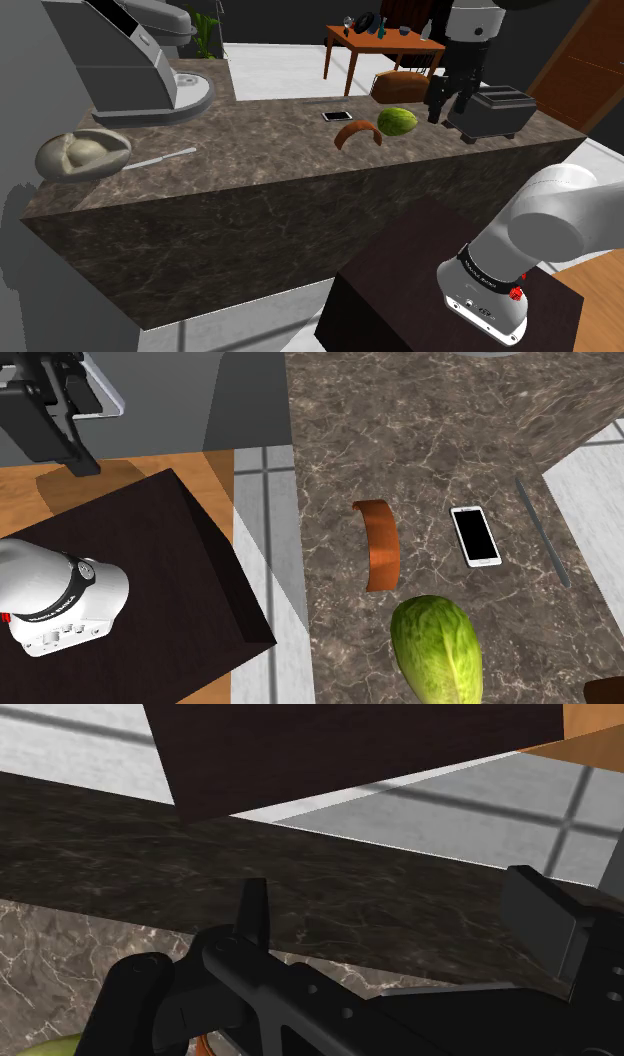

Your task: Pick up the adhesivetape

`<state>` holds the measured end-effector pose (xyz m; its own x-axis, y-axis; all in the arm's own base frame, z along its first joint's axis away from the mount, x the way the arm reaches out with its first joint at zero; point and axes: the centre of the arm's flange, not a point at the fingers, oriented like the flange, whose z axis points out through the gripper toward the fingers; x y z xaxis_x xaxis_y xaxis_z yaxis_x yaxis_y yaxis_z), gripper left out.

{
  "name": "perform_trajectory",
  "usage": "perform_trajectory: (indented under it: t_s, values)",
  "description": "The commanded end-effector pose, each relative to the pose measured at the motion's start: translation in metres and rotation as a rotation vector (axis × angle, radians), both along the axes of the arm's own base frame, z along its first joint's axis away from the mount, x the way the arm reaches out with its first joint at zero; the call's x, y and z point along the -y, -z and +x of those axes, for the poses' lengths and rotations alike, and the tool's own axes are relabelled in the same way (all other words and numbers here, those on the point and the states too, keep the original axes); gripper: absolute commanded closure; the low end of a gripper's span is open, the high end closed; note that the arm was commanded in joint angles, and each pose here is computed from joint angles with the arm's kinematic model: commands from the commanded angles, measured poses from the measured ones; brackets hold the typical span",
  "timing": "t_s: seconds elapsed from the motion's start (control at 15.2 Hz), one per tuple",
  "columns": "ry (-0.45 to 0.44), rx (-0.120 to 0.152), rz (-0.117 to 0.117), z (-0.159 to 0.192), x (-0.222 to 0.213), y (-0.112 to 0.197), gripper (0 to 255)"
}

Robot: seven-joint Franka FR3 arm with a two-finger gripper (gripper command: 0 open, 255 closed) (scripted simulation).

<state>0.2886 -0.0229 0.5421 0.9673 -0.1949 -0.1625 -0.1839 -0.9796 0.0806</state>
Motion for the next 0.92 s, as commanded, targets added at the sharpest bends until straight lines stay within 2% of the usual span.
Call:
perform_trajectory:
  t_s: [0.0,0.4,0.86]
  values:
    - [0.000,0.000,0.000,0.000,0.000,0.000,0]
    - [-0.205,0.022,0.026,0.030,0.059,0.037,0]
    - [-0.443,0.049,0.056,0.080,0.118,0.080,0]
